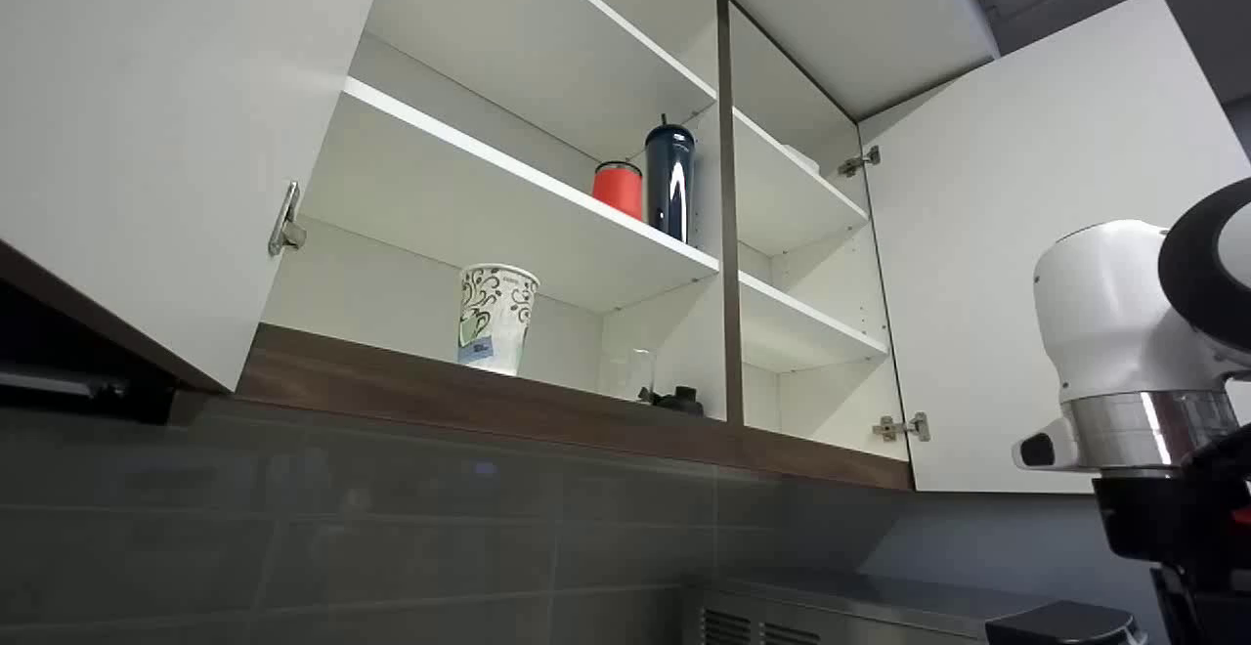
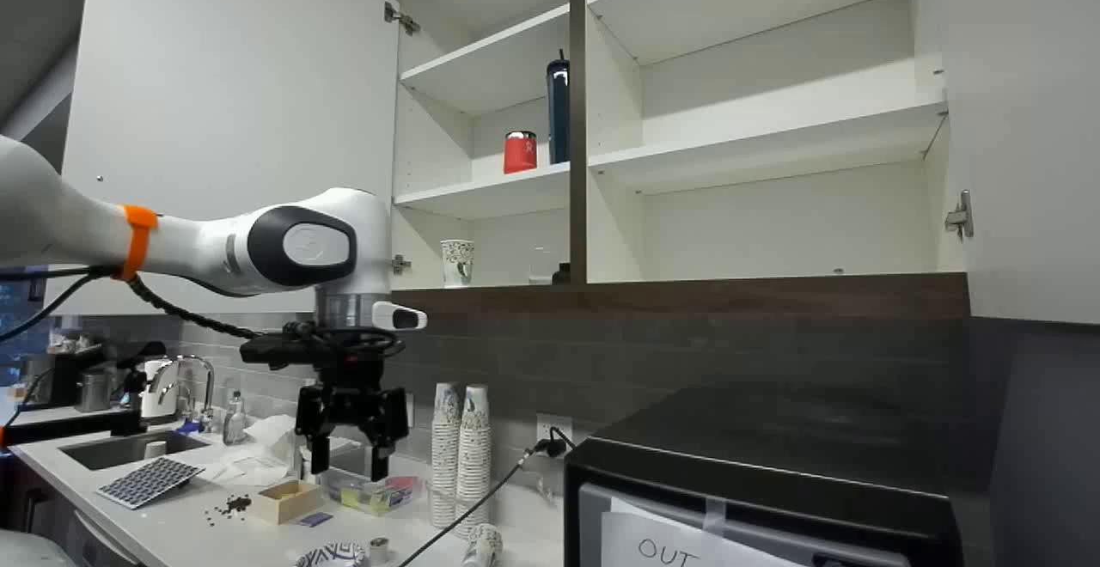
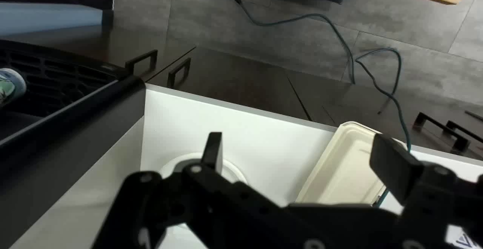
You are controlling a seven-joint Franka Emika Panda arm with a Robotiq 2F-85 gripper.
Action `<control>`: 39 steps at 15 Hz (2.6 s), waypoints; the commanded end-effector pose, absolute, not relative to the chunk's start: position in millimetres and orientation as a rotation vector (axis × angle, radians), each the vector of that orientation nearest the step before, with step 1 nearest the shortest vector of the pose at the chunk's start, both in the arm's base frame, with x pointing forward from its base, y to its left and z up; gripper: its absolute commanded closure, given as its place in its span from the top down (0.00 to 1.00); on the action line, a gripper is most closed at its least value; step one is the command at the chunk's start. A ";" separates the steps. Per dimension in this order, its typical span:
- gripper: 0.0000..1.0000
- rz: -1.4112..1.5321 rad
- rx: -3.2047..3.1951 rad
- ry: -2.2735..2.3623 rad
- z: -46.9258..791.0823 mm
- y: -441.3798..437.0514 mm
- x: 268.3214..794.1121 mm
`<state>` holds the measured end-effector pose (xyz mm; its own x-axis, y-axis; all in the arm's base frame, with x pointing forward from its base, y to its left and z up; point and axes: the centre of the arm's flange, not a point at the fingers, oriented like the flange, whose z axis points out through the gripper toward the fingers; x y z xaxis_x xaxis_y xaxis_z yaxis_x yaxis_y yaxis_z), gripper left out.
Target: Put the cup inside the cupboard
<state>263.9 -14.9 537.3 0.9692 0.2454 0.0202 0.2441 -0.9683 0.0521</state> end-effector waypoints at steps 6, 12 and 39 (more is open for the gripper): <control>1.00 0.041 3.068 0.382 537.3 -14.9 263.9; 1.00 -0.100 3.010 0.724 495.1 65.3 318.7; 1.00 0.321 3.029 0.994 347.8 211.2 562.6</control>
<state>550.5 215.9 358.5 0.7668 0.6102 0.1993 0.6241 -0.7813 -0.0095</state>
